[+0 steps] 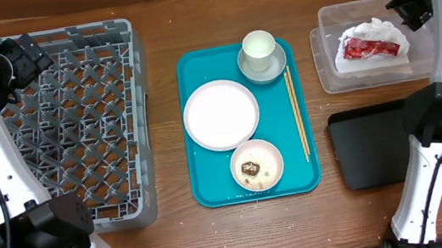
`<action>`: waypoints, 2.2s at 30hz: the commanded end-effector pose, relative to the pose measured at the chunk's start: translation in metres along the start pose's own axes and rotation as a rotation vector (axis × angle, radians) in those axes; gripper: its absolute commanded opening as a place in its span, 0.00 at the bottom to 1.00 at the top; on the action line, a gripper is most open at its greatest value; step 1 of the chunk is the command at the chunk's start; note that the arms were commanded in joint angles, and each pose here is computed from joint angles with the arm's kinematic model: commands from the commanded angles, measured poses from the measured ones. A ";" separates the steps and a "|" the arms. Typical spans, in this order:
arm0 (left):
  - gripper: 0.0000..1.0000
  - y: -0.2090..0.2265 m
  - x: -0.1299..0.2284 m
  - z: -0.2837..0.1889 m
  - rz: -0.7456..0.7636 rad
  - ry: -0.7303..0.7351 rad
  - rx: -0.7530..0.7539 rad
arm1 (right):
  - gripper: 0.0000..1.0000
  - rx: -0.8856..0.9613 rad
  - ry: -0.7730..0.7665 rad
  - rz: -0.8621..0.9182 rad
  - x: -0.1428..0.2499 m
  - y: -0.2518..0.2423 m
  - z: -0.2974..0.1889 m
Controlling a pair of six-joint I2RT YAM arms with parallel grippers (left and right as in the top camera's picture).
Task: Sort waste into correct bins and load items into the dishwasher
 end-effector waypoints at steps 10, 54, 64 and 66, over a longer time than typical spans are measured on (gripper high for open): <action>1.00 -0.005 -0.002 -0.002 -0.001 -0.011 0.013 | 1.00 -0.167 -0.135 0.046 -0.034 -0.041 -0.101; 1.00 -0.222 0.266 -0.006 0.943 0.490 0.378 | 1.00 -0.127 -0.262 0.284 -0.089 -0.145 -0.139; 0.72 -0.252 0.374 0.012 1.166 0.529 0.416 | 1.00 -0.127 -0.262 0.283 -0.089 -0.145 -0.139; 0.66 -0.251 0.391 0.020 1.210 0.523 0.398 | 1.00 -0.127 -0.262 0.284 -0.089 -0.145 -0.139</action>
Point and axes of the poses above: each gripper's point midway between its finger pads, its own z axis out along the fingers, its own y axis along the line the jaws close on, x = y × z, the point moved 5 cm from there along -z, back along the fingers, and after that the axes turned 1 degree about -z, right-handed, at the moved point
